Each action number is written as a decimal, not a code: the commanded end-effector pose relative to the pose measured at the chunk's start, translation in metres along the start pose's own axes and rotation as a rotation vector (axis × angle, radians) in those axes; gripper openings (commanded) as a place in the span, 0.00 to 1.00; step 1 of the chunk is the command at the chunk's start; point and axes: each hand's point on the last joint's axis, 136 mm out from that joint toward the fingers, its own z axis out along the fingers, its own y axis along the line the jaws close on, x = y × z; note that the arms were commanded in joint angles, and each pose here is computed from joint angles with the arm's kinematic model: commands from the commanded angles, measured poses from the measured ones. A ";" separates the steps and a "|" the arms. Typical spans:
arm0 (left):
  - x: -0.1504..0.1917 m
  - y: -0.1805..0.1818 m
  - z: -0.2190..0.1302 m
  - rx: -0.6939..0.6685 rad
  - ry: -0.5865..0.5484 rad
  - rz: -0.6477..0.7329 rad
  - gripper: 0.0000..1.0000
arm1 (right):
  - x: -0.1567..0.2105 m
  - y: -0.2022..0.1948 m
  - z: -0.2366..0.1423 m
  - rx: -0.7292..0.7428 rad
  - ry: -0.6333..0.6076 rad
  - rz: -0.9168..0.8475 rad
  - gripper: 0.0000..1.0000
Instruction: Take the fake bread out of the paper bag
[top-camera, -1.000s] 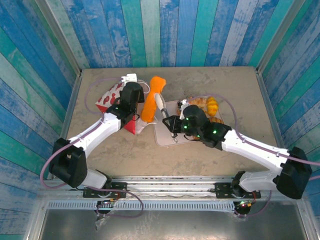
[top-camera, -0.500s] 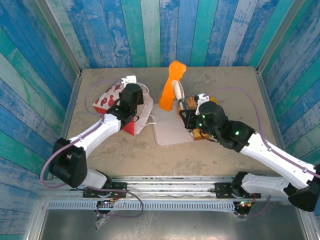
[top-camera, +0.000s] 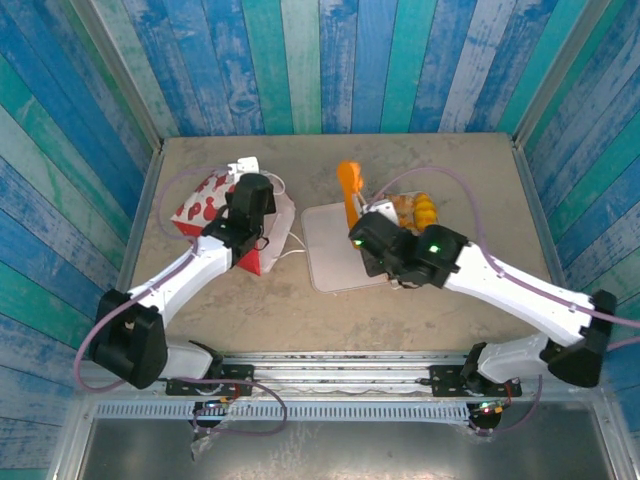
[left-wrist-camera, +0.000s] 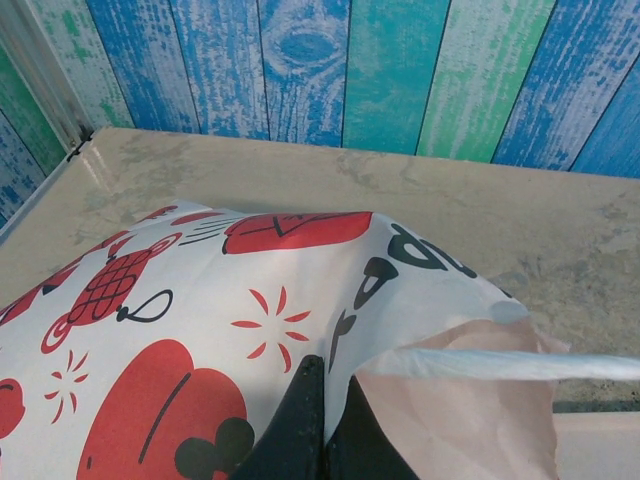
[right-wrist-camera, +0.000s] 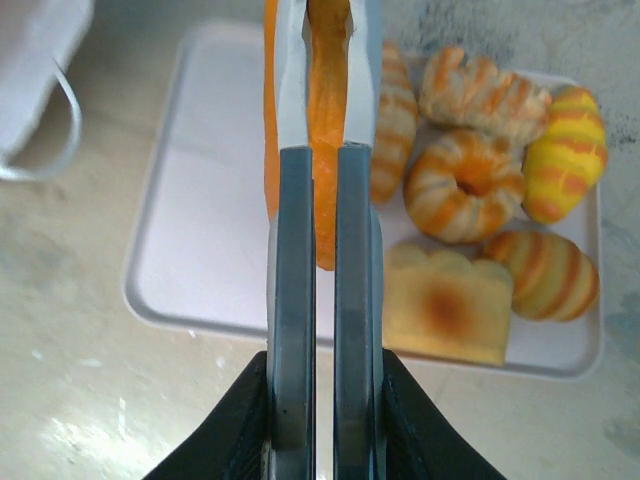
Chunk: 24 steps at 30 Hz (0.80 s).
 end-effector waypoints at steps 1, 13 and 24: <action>-0.012 0.015 -0.013 -0.026 -0.045 -0.054 0.02 | 0.007 -0.007 0.001 0.114 0.054 -0.067 0.02; -0.018 0.025 -0.024 -0.004 -0.073 -0.105 0.03 | 0.024 0.013 0.037 0.163 0.165 -0.167 0.04; -0.016 0.023 -0.023 0.005 -0.068 -0.105 0.03 | 0.019 0.011 0.052 0.285 0.188 -0.221 0.04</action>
